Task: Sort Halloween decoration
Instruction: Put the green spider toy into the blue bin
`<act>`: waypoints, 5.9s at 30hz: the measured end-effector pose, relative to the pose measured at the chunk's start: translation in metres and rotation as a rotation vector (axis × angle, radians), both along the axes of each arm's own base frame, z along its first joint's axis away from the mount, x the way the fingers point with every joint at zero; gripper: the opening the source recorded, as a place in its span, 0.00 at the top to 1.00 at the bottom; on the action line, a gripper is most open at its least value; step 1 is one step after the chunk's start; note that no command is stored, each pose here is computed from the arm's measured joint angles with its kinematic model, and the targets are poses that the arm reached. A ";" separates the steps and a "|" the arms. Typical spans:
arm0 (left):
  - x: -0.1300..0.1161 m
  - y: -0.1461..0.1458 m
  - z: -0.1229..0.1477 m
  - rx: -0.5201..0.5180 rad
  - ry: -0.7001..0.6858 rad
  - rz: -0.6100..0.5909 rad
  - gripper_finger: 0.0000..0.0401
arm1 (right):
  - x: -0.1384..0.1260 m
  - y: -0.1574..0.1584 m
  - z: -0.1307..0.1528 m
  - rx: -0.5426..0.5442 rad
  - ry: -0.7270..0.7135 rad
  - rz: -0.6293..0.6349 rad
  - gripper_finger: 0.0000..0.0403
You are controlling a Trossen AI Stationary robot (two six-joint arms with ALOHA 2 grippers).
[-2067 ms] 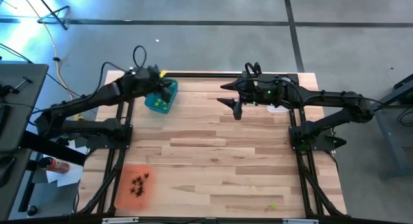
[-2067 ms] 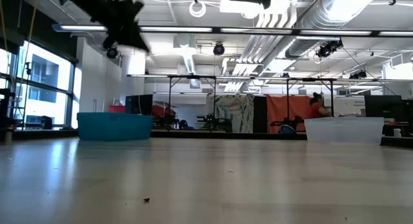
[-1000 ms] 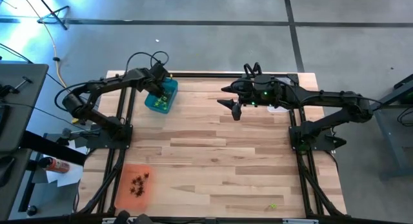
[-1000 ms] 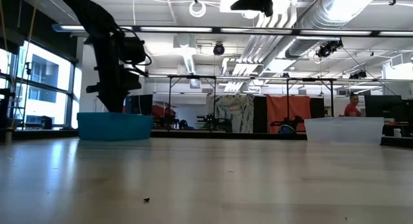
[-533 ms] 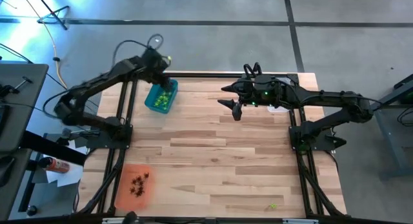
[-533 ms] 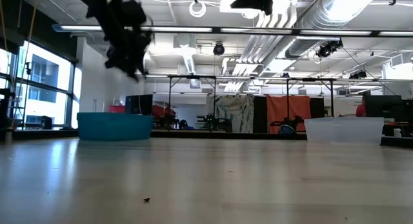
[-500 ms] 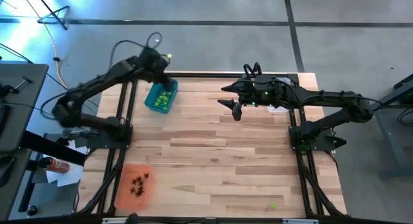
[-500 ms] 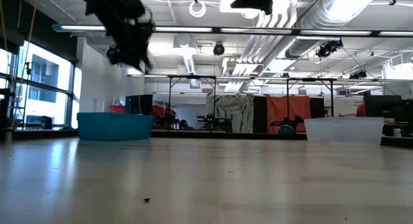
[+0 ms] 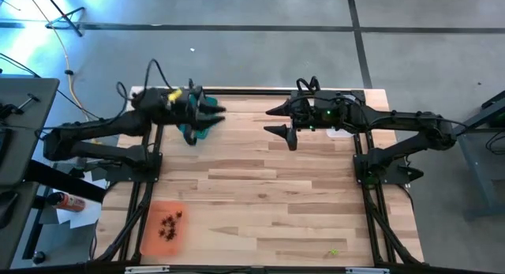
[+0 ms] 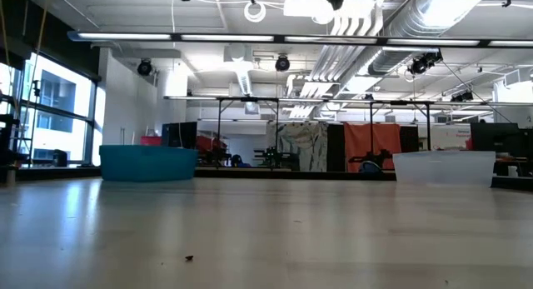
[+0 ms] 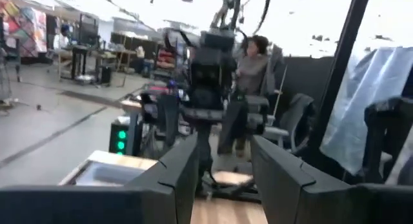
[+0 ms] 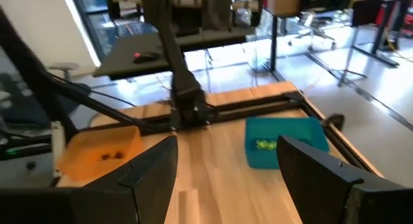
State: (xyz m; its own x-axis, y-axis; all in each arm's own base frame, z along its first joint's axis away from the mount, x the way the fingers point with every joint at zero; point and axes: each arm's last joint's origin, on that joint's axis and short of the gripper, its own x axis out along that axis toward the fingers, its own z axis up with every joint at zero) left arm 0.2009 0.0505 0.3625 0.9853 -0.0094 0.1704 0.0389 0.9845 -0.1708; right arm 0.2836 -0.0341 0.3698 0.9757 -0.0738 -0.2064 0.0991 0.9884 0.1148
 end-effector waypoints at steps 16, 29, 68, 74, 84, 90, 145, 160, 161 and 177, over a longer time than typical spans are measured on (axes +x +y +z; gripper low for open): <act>0.021 -0.013 -0.016 0.105 0.050 0.070 0.70 | 0.000 0.001 0.001 0.028 -0.012 0.038 0.36; 0.022 -0.013 -0.021 0.080 0.098 0.080 0.70 | -0.036 0.086 -0.062 0.610 0.857 0.269 0.36; 0.022 -0.013 -0.026 0.046 0.150 0.078 0.70 | -0.048 0.287 -0.255 0.888 1.794 -0.354 0.44; 0.022 -0.013 -0.026 0.046 0.150 0.077 0.70 | -0.048 0.287 -0.258 0.869 1.804 -0.336 0.68; 0.022 -0.013 -0.020 0.089 0.095 0.085 0.70 | -0.050 0.276 -0.241 0.710 1.702 -0.211 0.97; 0.021 -0.008 -0.020 0.096 0.090 0.107 0.70 | -0.055 0.242 -0.189 0.513 1.511 -0.143 1.00; 0.088 -0.008 -0.027 0.179 0.173 -0.167 0.70 | 0.038 -0.004 -0.026 0.011 -0.061 0.510 1.00; 0.090 -0.013 -0.028 0.130 0.164 -0.297 0.70 | 0.039 0.002 -0.024 -0.020 -0.083 0.539 1.00; 0.092 -0.013 -0.029 0.132 0.156 -0.296 0.70 | 0.039 0.003 -0.024 -0.020 -0.083 0.543 1.00; 0.100 -0.021 -0.032 0.122 0.128 -0.374 0.70 | 0.039 0.005 -0.024 -0.018 -0.082 0.550 1.00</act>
State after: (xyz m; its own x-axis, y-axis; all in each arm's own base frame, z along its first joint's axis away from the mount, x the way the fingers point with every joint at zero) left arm 0.3006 0.0296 0.3301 0.9232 -0.3836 0.0221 0.3841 0.9198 -0.0806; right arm 0.3223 -0.0291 0.3457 0.8844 0.4477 -0.1317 -0.4403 0.8941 0.0827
